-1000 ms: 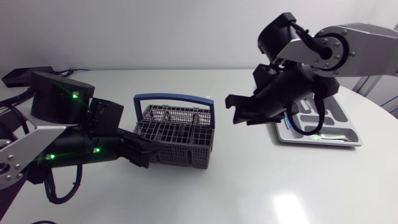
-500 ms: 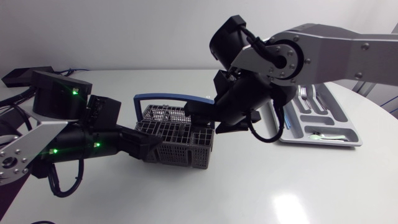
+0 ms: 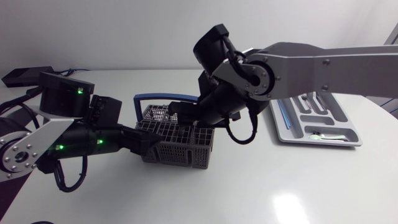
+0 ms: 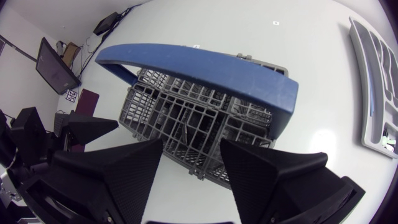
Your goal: Unload the cutlery basket into the drawer organizer.
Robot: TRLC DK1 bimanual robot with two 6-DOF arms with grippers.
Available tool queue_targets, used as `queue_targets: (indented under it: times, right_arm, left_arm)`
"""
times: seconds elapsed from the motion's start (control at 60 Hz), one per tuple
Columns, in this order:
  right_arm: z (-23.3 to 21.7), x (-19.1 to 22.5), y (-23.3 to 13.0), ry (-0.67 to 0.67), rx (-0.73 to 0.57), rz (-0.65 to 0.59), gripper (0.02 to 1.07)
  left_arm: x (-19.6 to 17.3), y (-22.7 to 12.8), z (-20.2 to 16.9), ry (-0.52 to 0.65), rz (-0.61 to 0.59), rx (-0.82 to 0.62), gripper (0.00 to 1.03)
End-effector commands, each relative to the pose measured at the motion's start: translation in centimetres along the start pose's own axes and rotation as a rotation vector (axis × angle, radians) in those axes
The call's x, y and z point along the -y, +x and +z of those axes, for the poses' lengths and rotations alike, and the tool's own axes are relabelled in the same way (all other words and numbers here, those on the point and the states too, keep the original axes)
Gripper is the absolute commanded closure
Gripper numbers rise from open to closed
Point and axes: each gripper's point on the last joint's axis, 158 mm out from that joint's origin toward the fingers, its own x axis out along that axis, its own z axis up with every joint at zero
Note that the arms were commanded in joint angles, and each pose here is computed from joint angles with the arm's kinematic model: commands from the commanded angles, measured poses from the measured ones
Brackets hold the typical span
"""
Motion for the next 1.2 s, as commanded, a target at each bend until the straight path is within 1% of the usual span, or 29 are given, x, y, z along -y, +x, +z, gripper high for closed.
queue_targets:
  times: [0.0,0.167,0.217,0.317,0.367,0.4,0.433,0.5,0.583,0.633,0.733,0.817,0.833,0.85,1.033,1.183]
  right_arm:
    - [-1.2,0.7,1.6,0.017,-0.027,-0.023,0.52]
    - [-1.6,0.7,2.6,0.013,-0.037,-0.025,0.53]
    - [-1.7,0.8,3.0,0.011,-0.034,-0.028,0.57]
    - [-1.9,0.6,3.4,-0.002,-0.024,-0.029,0.58]
    - [-1.8,0.6,3.7,-0.006,-0.015,-0.036,0.61]
    - [-1.8,0.5,3.8,-0.008,-0.015,-0.036,0.62]
    - [-1.9,0.6,3.9,-0.011,-0.011,-0.044,0.66]
    - [-2.1,0.7,4.2,-0.015,-0.011,-0.048,0.66]
    - [-2.1,0.9,4.5,-0.018,-0.003,-0.057,0.73]
    - [-2.0,1.0,4.7,-0.019,0.004,-0.067,0.78]
    - [-2.1,1.2,5.1,-0.025,0.01,-0.074,0.81]
    - [-1.8,1.4,5.2,-0.029,0.03,-0.09,0.95]
    - [-1.8,1.4,5.2,-0.031,0.03,-0.09,0.96]
    - [-1.8,1.5,5.2,-0.031,0.033,-0.091,1.01]
    - [-1.7,1.0,4.7,-0.047,0.04,-0.08,1.01]
    - [-1.1,0.0,3.1,-0.059,0.066,-0.048,1.01]
  left_arm:
    - [-0.4,0.7,-1.3,-0.005,-0.006,-0.031,0.11]
    - [-0.7,0.9,-1.4,-0.013,-0.007,-0.032,0.11]
    - [-0.8,0.9,-1.5,-0.015,-0.007,-0.034,0.11]
    - [-0.8,0.9,-1.5,-0.017,-0.009,-0.033,0.11]
    - [-0.9,0.9,-1.5,-0.017,-0.008,-0.034,0.11]
    - [-1.0,0.9,-1.5,-0.018,-0.007,-0.033,0.11]
    - [-1.0,0.9,-1.5,-0.018,-0.007,-0.033,0.11]
    - [-1.1,0.9,-1.6,-0.019,-0.005,-0.034,0.11]
    - [-1.2,0.9,-1.8,-0.02,-0.005,-0.036,0.11]
    - [-1.2,0.9,-1.9,-0.02,-0.005,-0.036,0.11]
    - [-1.2,0.9,-1.9,-0.022,-0.005,-0.038,0.11]
    - [-1.2,0.9,-1.9,-0.02,-0.005,-0.036,0.11]
    - [-1.2,0.9,-1.9,-0.02,-0.005,-0.036,0.11]
    - [-1.2,0.9,-2.0,-0.02,-0.005,-0.038,0.11]
    - [-1.2,1.0,-2.2,-0.021,-0.006,-0.041,0.11]
    - [-1.2,1.0,-2.0,-0.021,-0.006,-0.038,0.11]
